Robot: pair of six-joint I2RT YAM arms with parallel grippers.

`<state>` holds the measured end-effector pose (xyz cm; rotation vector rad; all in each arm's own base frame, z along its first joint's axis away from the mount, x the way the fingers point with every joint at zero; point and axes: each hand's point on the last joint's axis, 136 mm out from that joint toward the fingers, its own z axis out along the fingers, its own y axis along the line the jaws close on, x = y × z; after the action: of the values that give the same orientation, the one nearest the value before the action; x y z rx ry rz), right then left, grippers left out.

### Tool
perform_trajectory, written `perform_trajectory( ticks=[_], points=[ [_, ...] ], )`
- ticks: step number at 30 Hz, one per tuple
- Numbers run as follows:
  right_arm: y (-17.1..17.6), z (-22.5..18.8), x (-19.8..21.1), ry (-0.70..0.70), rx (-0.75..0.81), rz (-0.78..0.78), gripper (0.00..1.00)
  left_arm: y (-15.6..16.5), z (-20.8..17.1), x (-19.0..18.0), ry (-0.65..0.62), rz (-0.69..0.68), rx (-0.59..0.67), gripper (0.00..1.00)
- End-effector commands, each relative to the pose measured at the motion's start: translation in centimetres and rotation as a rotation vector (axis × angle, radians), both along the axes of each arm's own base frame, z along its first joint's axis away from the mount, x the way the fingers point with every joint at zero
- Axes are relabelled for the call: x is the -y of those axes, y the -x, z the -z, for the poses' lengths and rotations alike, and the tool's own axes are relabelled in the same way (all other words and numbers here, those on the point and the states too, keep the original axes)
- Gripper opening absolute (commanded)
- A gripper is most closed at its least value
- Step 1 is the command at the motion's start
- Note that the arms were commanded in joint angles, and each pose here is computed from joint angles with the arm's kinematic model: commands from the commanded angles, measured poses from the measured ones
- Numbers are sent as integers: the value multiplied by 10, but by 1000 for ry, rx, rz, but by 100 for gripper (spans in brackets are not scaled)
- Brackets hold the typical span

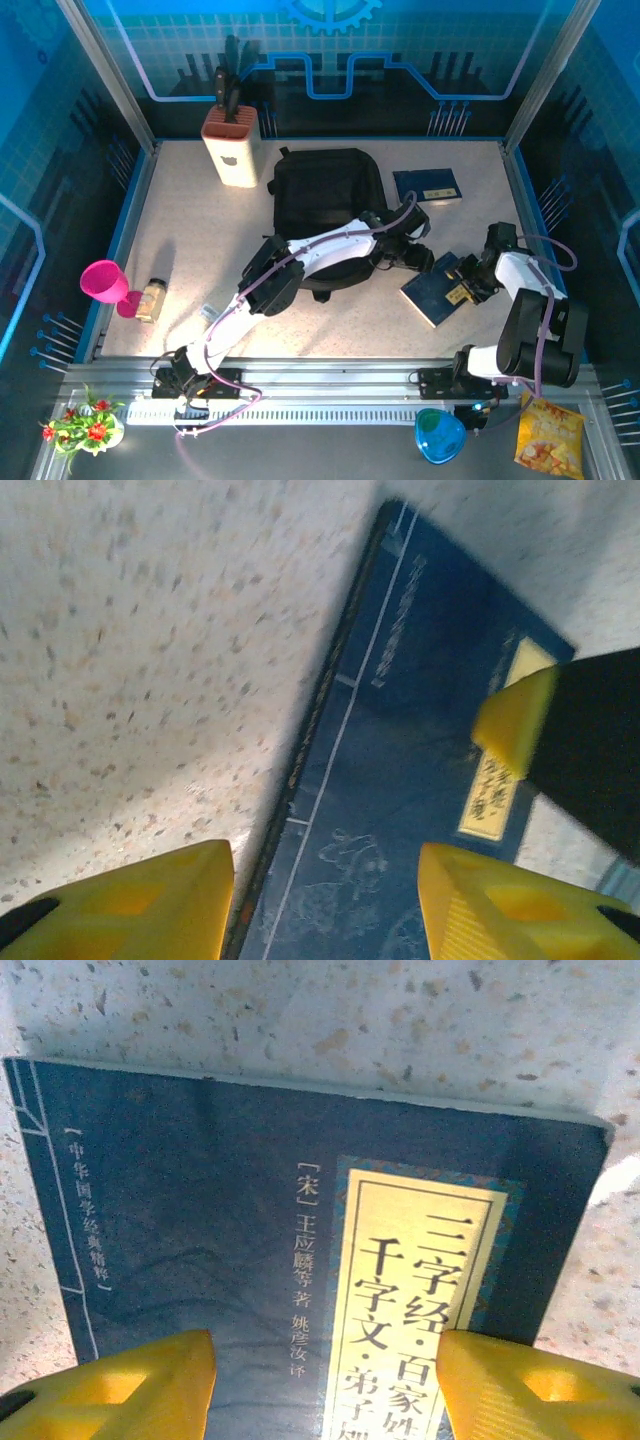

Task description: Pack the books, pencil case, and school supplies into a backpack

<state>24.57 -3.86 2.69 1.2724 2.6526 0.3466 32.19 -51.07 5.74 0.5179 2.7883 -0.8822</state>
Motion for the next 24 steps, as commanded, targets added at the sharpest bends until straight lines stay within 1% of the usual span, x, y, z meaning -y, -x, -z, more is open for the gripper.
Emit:
perform_trajectory(
  ticks=[1,4,6,8,11,14,16,20,24],
  points=[
    [-32,0,-15,-118,119,-53,61,0,8,-8,-53,-35,-29,50],
    [-54,-5,-21,-174,183,-78,59,-2,18,-13,-80,-53,-35,48],
    [-63,-9,-18,-173,203,-81,59,-7,25,-20,-108,-83,-40,46],
    [-67,-15,-15,-158,211,-81,58,-12,31,-28,-142,-113,-36,47],
    [-61,-20,-11,-121,207,-84,59,-15,35,-34,-164,-126,-25,52],
    [-48,-22,-12,-103,182,-80,59,-14,37,-34,-159,-127,-37,52],
    [-40,-19,-17,-130,171,-69,59,-12,38,-32,-148,-124,-52,52],
    [-29,-10,-33,-214,153,-63,59,-8,41,-30,-139,-124,-79,48],
    [-22,4,-36,-236,111,-50,59,-5,45,-28,-133,-126,-107,46]
  ],
)
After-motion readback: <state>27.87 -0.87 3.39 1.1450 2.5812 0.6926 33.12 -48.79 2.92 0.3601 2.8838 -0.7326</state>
